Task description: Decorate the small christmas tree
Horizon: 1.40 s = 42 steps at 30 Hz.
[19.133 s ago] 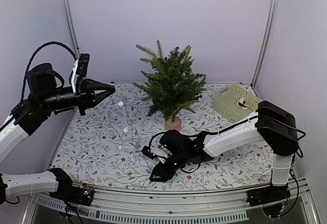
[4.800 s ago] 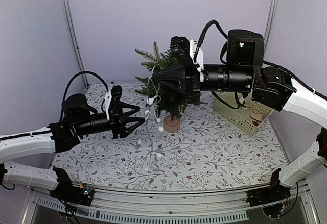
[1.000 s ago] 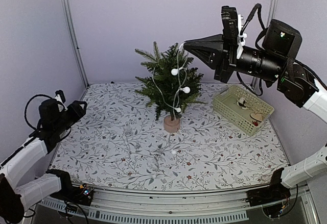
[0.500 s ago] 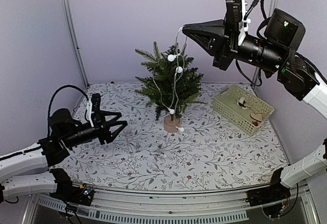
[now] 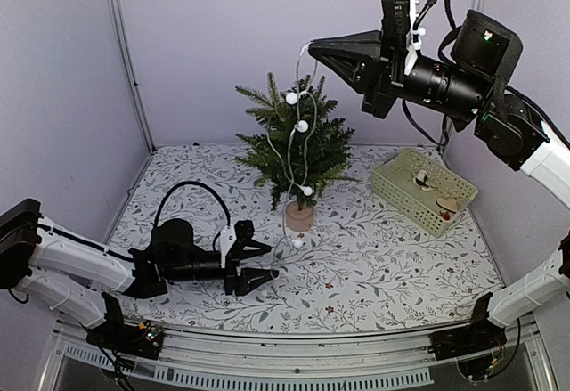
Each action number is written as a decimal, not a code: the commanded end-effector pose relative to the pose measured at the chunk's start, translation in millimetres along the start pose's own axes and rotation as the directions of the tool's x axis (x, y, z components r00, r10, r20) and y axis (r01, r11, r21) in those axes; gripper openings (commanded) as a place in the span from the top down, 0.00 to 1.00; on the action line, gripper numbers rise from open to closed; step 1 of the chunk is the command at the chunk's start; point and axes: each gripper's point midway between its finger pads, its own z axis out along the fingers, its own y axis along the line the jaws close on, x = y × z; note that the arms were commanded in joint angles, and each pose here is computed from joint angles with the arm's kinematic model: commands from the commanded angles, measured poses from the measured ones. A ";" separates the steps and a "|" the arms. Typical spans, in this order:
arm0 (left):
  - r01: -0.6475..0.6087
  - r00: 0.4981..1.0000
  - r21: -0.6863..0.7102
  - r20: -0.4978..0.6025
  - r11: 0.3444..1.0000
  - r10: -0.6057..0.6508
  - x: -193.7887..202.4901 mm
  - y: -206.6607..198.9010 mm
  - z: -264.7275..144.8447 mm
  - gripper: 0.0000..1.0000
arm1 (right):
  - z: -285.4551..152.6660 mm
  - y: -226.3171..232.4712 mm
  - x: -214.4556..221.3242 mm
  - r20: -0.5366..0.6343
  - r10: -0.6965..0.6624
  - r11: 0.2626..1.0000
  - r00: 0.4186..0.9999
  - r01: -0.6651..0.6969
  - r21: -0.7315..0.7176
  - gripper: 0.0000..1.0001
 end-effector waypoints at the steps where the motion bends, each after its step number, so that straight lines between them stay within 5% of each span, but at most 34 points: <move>1: -0.089 0.985 0.107 0.159 0.990 0.072 -36.5 -26.2 20.7 0.34 | -4.1 -8.2 -20.8 0.046 -0.021 1.000 0.999 0.020 0.018 1.00; 16: -0.130 0.976 0.109 0.190 0.986 0.108 -35.0 -29.4 19.7 0.32 | -7.2 -8.0 -22.8 0.044 -0.029 0.999 0.999 0.028 0.019 1.00; 19: -0.123 0.976 0.114 0.192 0.986 0.100 -36.8 -29.7 22.0 0.40 | -7.6 -7.7 -24.1 0.047 -0.031 0.999 0.998 0.030 0.019 1.00; 26: -0.112 0.964 0.043 0.248 0.993 0.098 -56.8 -20.3 7.4 0.98 | -11.3 -14.2 -27.0 0.043 -0.038 0.998 0.998 0.036 0.055 1.00; 34: -0.079 0.923 -0.223 0.351 0.972 0.156 -143.4 24.8 -54.3 1.00 | -23.2 -39.5 -30.2 0.021 -0.052 0.977 0.998 0.047 0.208 1.00; 42: 0.024 0.912 -0.541 0.357 0.841 0.204 -214.4 105.9 -125.0 1.00 | -53.1 -88.0 -17.9 -0.015 -0.037 0.887 0.999 0.039 0.461 1.00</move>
